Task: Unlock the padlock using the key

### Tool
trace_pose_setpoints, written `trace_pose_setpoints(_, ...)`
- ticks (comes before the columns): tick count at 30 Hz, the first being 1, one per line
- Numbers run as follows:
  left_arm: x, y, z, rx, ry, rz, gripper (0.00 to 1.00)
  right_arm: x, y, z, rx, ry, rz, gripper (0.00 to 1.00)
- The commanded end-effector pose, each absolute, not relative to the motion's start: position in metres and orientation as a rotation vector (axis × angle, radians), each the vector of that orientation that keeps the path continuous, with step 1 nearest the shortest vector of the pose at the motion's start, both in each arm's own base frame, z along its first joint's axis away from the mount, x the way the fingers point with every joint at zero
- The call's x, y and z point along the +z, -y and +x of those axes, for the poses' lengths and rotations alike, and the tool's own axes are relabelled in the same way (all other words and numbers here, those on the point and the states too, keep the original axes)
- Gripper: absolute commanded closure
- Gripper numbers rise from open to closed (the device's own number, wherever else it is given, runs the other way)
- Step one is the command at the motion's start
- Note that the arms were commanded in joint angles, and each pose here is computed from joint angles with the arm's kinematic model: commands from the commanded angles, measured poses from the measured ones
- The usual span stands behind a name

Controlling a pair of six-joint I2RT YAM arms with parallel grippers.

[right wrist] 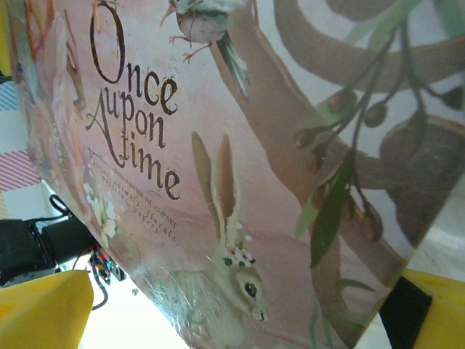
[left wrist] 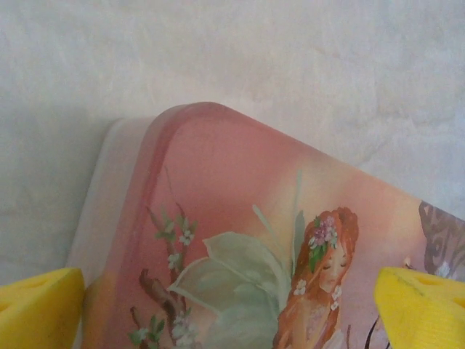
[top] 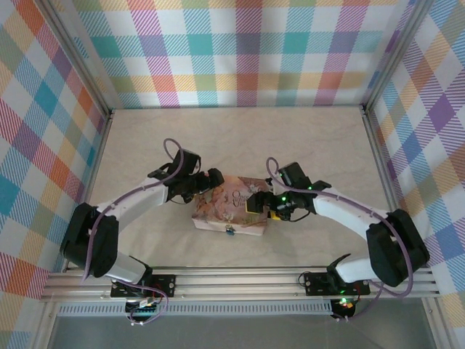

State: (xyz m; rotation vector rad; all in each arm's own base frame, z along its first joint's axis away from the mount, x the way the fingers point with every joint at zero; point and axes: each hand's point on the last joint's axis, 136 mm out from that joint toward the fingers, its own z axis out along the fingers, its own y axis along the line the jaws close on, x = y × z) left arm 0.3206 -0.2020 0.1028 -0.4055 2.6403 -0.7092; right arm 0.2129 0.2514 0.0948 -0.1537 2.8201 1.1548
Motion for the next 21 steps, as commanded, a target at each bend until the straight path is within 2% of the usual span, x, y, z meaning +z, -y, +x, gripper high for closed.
trace_pose_setpoints(1, 0.118, 0.217, 0.337, -0.738, -2.619, -0.332, 0.00, 0.122, -0.276, 0.247, 1.204, -2.660, -0.237, 0.00)
trace_pose_setpoints(14, 0.102, 0.220, 0.424, -0.720, -2.608, -0.355, 0.00, 0.118, -0.295, 0.318, 1.098, -2.623, -0.210, 0.00)
trace_pose_setpoints(21, 0.097, 0.202, 0.448, -0.650, -2.582, -0.386, 0.00, 0.107, -0.277, 0.329, 1.015, -2.636, -0.155, 0.00)
